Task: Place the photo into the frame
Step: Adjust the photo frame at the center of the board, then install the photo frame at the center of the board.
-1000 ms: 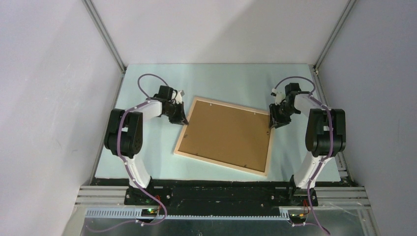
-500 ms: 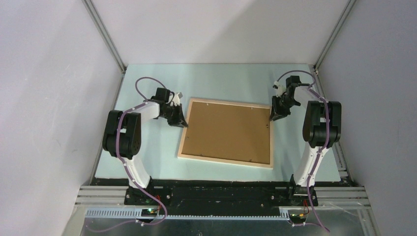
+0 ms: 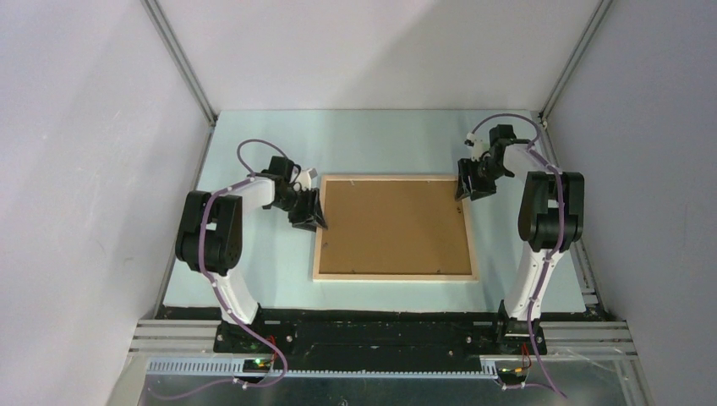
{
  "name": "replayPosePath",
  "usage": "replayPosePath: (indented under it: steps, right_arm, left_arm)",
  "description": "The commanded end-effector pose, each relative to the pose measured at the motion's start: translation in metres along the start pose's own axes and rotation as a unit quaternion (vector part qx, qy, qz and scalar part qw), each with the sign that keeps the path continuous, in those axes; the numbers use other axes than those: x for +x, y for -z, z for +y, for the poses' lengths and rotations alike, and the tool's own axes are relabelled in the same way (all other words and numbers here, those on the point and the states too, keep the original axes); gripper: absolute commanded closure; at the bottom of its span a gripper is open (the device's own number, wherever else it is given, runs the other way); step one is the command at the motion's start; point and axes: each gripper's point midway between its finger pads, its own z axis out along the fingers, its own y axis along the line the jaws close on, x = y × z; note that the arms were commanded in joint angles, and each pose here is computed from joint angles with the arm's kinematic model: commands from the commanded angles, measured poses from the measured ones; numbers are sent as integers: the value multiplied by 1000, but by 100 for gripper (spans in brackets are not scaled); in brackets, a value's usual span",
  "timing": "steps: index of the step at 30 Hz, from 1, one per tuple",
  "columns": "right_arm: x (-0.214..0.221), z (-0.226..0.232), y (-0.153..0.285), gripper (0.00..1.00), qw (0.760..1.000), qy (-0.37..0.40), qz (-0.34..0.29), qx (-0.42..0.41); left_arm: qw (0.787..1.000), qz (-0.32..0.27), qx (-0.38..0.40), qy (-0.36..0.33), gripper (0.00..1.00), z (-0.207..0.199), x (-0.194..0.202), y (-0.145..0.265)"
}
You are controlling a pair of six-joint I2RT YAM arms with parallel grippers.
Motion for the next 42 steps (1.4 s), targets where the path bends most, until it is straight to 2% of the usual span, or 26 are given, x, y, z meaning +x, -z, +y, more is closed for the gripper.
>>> replayPosePath:
  steps: [1,13,27,42]
  right_arm:
    - [-5,12,23,40,999,28,-32,-4]
    - [20,14,13,45,999,48,-9,5]
    - [18,18,1,53,996,77,-5,44]
    - [14,20,1,64,997,75,-10,29]
  left_arm:
    - [1000,21,-16,-7,52,4,16,4]
    - [999,5,-26,-22,48,4,5,9]
    - [999,6,-23,-25,48,4,4,8]
    - [999,8,-20,-26,49,4,5,7]
